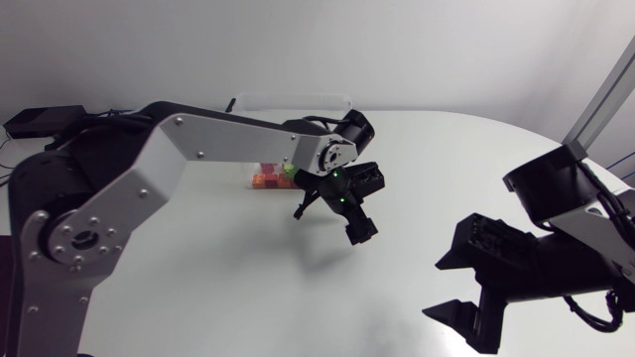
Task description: Place the duplo bricks in the container
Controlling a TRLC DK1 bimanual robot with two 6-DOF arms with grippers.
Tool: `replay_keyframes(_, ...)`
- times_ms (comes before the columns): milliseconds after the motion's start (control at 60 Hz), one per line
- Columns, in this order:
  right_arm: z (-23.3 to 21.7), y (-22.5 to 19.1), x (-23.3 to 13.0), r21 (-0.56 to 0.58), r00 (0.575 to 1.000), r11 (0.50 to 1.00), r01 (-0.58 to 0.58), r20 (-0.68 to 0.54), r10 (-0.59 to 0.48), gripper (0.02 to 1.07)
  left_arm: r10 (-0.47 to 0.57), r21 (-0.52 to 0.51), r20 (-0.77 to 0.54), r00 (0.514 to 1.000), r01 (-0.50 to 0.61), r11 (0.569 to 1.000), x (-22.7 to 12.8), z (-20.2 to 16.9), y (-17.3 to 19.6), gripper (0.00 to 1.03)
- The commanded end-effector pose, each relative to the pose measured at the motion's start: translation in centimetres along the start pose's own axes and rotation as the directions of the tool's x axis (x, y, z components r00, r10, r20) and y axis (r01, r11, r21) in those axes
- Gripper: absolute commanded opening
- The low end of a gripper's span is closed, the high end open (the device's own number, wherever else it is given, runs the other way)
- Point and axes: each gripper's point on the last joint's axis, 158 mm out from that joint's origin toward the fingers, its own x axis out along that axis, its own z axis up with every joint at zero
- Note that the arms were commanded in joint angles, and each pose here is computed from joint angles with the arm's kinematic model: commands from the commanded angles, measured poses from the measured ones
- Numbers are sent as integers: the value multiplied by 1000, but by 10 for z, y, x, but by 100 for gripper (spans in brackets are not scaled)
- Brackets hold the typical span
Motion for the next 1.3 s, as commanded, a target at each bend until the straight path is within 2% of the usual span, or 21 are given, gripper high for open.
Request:
replay_keyframes(0, -13, 14, 4, -53, 999, 998, -38, -33, 36, 101, 0, 23, -31, 1000, 1, 1000, 15, -2, 4, 95)
replay_keyframes(250, -26, 38, 13, -133, 993, 985, -105, -76, 96, 101, 8, 23, -59, 998, -6, 1000, 31, 0, 14, 91)
replay_keyframes(333, -31, 42, 16, -150, 990, 981, -123, -91, 110, 101, 9, 23, -70, 997, -8, 1000, 36, -1, 15, 85)
replay_keyframes(400, -35, 46, 19, -162, 987, 977, -139, -107, 123, 101, -5, 18, -94, 996, 7, 1000, 40, -5, 13, 72)
replay_keyframes(417, -37, 47, 20, -166, 985, 975, -147, -116, 128, 101, -9, 18, -100, 995, 11, 1000, 40, -6, 11, 64)
replay_keyframes(433, -38, 47, 22, -171, 984, 973, -153, -122, 133, 101, -11, 17, -103, 995, 12, 1000, 40, -6, 11, 62)
replay_keyframes(483, -43, 50, 25, -187, 978, 967, -174, -144, 148, 101, -16, 20, -111, 994, 19, 1000, 41, -7, 9, 45)
replay_keyframes(517, -45, 53, 27, -200, 975, 961, -188, -157, 159, 101, -19, 18, -115, 993, 21, 1000, 41, -8, 8, 37)
replay_keyframes(733, -57, 83, 36, -289, 947, 913, -288, -228, 226, 101, -74, 25, -206, 976, 81, 996, 35, -30, -9, 32)
replay_keyframes(1017, -66, 102, 53, -348, 919, 866, -360, -292, 265, 101, -71, -8, -154, 986, 71, 997, -22, -35, -2, 32)
replay_keyframes(1283, -73, 105, 70, -399, 909, 839, -370, -342, 238, 100, -29, -35, -89, 996, 26, 999, -72, -40, 3, 32)
